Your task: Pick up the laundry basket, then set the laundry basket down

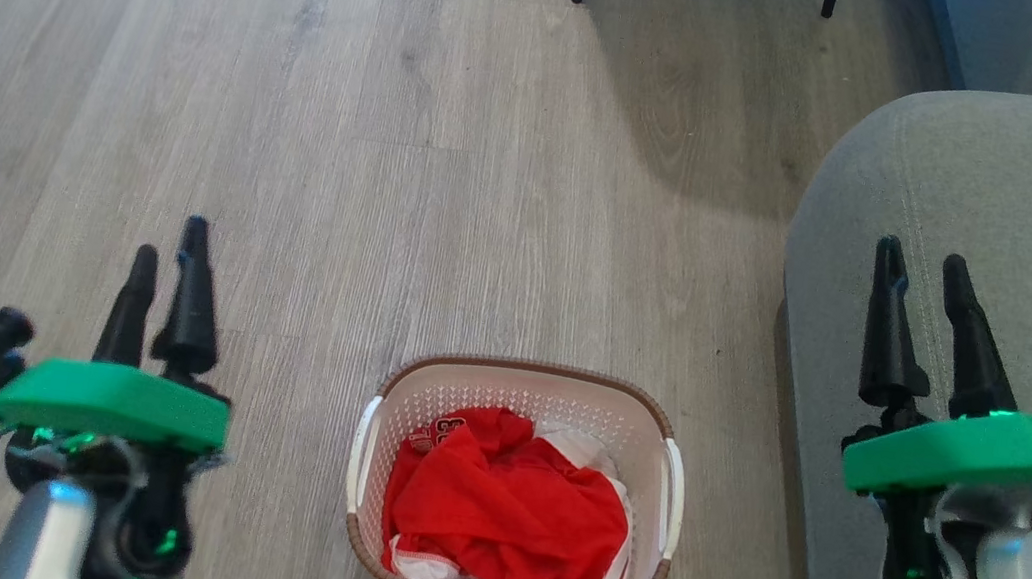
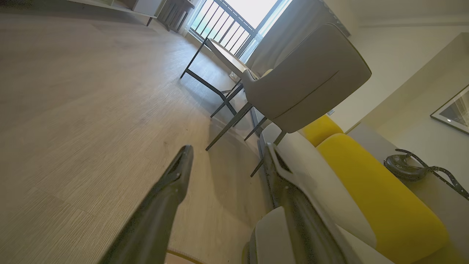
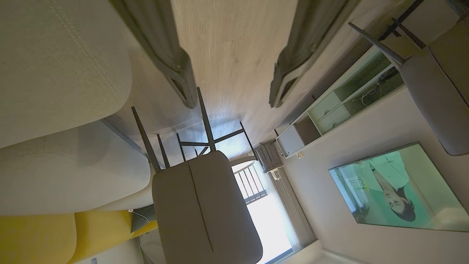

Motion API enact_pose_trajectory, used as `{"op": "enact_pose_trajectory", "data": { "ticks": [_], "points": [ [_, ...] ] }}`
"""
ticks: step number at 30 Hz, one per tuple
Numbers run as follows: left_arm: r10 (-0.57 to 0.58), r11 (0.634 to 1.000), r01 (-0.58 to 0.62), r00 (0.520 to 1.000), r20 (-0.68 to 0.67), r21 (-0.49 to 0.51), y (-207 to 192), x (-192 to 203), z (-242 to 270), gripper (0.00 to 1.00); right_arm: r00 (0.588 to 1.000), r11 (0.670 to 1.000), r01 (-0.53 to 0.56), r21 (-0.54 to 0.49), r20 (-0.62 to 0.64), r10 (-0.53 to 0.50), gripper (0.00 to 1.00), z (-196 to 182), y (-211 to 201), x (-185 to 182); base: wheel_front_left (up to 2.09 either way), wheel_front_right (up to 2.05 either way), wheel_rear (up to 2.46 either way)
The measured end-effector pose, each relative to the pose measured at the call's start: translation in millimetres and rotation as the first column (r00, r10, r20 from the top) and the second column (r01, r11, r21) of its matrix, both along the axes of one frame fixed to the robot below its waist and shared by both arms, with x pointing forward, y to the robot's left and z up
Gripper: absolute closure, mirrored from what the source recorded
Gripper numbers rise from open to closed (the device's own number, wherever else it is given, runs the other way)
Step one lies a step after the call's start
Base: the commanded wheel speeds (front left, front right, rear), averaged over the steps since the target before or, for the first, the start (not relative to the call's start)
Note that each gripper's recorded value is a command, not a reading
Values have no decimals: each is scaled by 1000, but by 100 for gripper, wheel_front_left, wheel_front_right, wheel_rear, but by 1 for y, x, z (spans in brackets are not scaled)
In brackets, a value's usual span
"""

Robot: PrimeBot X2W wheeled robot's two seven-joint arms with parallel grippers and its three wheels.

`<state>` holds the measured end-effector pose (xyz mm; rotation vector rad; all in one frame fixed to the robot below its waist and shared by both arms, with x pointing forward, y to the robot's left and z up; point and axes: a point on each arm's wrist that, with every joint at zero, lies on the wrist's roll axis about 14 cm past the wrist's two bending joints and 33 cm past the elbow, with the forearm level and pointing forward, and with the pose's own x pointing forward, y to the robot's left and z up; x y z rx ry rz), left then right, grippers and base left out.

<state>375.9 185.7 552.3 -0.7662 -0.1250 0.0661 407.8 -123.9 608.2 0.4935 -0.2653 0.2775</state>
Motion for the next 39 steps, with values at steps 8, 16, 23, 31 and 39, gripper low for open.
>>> {"op": "enact_pose_trajectory", "data": {
  "ticks": [8,16,23,31,39],
  "points": [
    [-29,897,12,999,31,441,-59,4,19,0,996,983,7,-184,92,10,0,10,18,-3,0,0,0],
    [-27,807,-8,998,51,591,-78,0,19,0,999,976,7,-219,42,3,0,-12,18,-2,0,0,0],
    [-68,801,17,996,62,598,-90,-4,18,0,999,973,-34,-228,-28,28,0,-38,28,-4,0,0,0],
    [-125,828,65,990,69,556,-89,-3,14,0,999,966,-40,-257,-19,37,0,-41,33,-5,0,0,0],
    [-85,802,68,996,1,594,-72,-4,-16,0,999,952,-34,-304,-19,30,0,-49,33,-5,0,0,0]
  ]
}}
